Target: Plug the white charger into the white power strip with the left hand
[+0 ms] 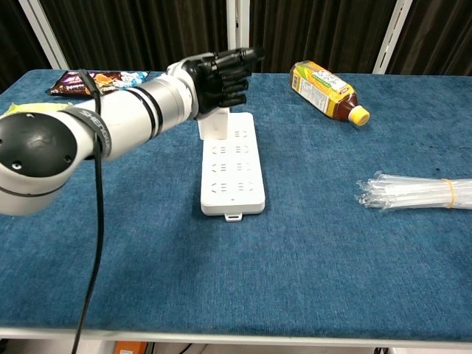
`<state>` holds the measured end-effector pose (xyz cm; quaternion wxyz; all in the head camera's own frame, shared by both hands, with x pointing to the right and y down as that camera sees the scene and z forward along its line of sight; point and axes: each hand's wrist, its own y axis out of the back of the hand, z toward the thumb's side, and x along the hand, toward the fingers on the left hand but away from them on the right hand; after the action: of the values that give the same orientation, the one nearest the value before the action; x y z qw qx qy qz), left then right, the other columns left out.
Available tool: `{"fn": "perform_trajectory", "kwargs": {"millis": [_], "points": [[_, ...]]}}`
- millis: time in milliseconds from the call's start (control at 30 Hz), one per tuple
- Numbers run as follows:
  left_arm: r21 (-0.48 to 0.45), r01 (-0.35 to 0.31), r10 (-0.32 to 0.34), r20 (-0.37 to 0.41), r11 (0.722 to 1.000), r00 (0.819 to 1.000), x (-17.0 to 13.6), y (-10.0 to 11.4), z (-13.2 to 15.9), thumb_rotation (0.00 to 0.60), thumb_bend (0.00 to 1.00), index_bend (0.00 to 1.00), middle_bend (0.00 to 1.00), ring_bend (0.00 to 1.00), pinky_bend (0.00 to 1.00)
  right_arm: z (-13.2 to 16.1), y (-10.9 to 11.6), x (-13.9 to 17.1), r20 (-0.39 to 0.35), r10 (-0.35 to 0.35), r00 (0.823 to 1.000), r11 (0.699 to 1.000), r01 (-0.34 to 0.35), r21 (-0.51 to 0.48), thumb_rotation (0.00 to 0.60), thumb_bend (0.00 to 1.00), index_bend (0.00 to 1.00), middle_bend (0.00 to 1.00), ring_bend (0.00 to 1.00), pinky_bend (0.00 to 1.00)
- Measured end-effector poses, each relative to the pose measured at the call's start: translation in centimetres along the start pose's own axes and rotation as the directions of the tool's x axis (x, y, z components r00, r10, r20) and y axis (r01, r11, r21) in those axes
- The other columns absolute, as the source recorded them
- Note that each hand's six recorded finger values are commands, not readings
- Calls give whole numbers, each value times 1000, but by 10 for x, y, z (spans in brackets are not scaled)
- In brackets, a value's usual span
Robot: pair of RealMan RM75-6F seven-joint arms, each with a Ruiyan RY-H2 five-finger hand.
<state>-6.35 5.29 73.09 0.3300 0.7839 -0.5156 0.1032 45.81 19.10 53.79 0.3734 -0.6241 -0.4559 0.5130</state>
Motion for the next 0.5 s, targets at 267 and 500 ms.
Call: {"fn": "perform_trajectory", "kwargs": {"millis": [267, 500], "points": [[173, 31, -56, 138, 984, 989, -22, 15, 57, 600, 541, 598, 650, 603, 595, -2, 1, -1, -6, 3, 1000, 1000, -3, -4, 600, 66, 0, 40, 0, 0], [620, -140, -34, 260, 772, 965, -57, 74, 99, 600, 211, 365, 363, 265, 223, -8, 0, -6, -8, 27, 1000, 1000, -26, 7, 600, 66, 0, 37, 0, 0]]}}
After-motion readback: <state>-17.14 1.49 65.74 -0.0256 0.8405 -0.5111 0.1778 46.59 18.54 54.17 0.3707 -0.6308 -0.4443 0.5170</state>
